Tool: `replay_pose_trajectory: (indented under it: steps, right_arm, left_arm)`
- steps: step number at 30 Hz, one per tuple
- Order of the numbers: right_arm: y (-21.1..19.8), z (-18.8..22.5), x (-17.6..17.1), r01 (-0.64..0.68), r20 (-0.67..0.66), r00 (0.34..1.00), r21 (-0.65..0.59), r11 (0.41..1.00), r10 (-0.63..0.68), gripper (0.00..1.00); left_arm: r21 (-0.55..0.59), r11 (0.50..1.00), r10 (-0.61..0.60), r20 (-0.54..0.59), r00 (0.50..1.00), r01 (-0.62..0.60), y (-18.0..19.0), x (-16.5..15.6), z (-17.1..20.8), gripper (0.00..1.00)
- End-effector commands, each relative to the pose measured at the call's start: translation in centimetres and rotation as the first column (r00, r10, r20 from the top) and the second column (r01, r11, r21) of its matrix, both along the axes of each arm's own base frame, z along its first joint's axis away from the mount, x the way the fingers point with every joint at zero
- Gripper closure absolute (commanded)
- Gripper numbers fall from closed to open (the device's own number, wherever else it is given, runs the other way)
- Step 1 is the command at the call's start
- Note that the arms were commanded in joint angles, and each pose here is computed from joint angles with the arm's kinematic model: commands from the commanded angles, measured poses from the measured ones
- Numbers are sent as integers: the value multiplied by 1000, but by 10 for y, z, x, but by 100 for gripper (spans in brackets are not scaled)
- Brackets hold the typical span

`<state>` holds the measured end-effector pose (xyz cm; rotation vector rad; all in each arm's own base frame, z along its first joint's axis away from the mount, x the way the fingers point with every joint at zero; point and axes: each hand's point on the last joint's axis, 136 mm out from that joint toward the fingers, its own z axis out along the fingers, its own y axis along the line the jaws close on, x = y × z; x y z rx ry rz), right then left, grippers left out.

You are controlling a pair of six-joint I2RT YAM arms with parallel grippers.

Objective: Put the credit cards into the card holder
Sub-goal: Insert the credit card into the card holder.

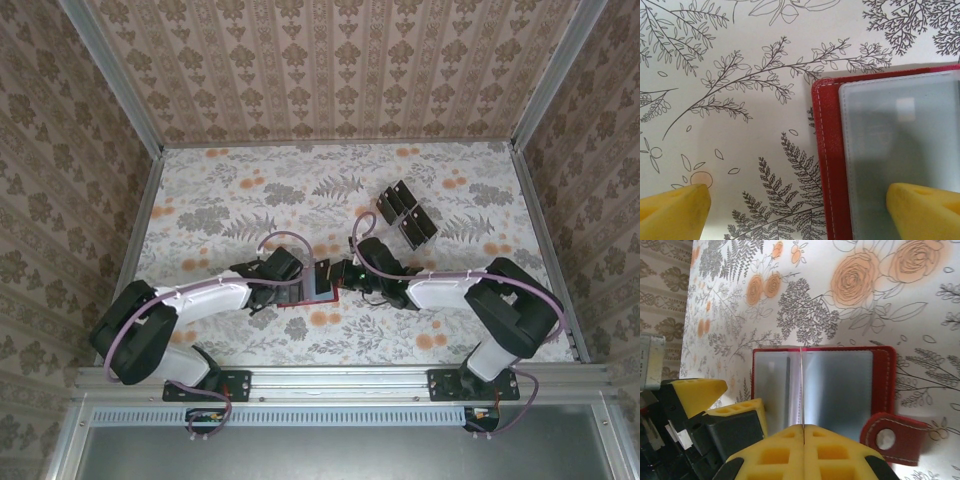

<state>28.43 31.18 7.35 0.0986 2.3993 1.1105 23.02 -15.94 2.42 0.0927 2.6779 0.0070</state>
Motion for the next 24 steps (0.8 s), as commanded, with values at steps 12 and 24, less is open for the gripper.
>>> replay_pose_trajectory:
  steps: [12, 24]
  right_arm:
    - [17, -2, -2, -12, 21, 1000, 76, 997, 11, 100]
    - [21, -13, -1, -1, 6, 1000, 111, 994, 1, 100]
  left_arm:
    - [68, 997, 45, -51, 998, -42, 23, -19, -16, 1]
    - [70, 997, 47, -48, 998, -43, 23, -18, -16, 1]
